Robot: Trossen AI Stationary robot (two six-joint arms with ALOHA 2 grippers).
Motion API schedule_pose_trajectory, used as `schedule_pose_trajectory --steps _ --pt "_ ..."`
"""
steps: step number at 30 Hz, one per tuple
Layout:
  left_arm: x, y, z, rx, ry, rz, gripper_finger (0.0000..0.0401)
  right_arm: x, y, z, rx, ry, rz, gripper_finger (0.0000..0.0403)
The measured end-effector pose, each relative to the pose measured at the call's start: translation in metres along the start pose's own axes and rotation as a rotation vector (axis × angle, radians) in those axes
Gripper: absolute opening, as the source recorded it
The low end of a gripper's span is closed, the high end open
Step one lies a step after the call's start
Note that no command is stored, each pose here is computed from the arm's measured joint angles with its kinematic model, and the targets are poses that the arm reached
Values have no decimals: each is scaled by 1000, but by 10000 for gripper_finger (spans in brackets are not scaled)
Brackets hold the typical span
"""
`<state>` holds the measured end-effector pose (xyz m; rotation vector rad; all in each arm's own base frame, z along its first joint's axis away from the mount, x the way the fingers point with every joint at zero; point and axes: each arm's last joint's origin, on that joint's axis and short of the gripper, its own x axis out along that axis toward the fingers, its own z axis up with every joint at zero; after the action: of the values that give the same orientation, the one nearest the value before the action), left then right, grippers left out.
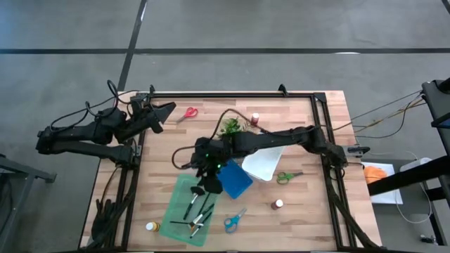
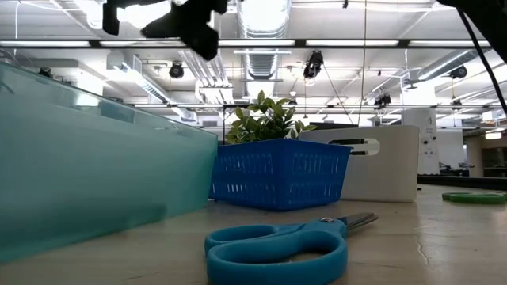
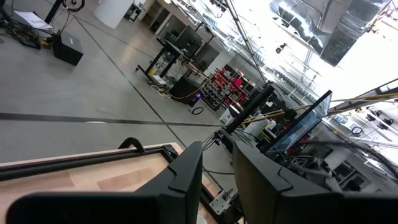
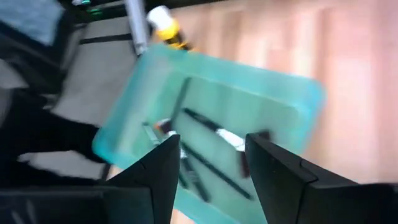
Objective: Pick & Place Paint Supplies
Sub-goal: Put the black eye groomer brush into the green bin
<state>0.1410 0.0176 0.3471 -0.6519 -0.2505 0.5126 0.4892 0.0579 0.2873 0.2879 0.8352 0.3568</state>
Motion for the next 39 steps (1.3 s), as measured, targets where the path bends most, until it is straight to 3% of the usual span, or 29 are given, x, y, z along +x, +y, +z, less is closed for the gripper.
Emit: schedule_pose_trajectory --steps 6,13,18,22,26,32,39 --pt "0 0 0 -3 -4 -1 99 -58 -10 10 2 -35 -153 179" --pt "0 0 1 -4 -6 -3 99 -153 -36 -1 77 -52 -500 179" --pt "0 0 1 -4 -6 -2 99 -231 -53 -29 265 -148 -651 179" --pt "0 0 1 -3 -7 0 99 -269 -59 -65 387 -181 -712 179" --pt "0 0 1 0 -13 13 99 -277 -64 -107 519 -158 -746 179" --pt "0 1 1 3 -27 33 99 -252 -83 -165 742 -64 -772 179" --pt "1 2 1 -2 -33 40 99 -225 -111 -201 1039 -95 -654 179"
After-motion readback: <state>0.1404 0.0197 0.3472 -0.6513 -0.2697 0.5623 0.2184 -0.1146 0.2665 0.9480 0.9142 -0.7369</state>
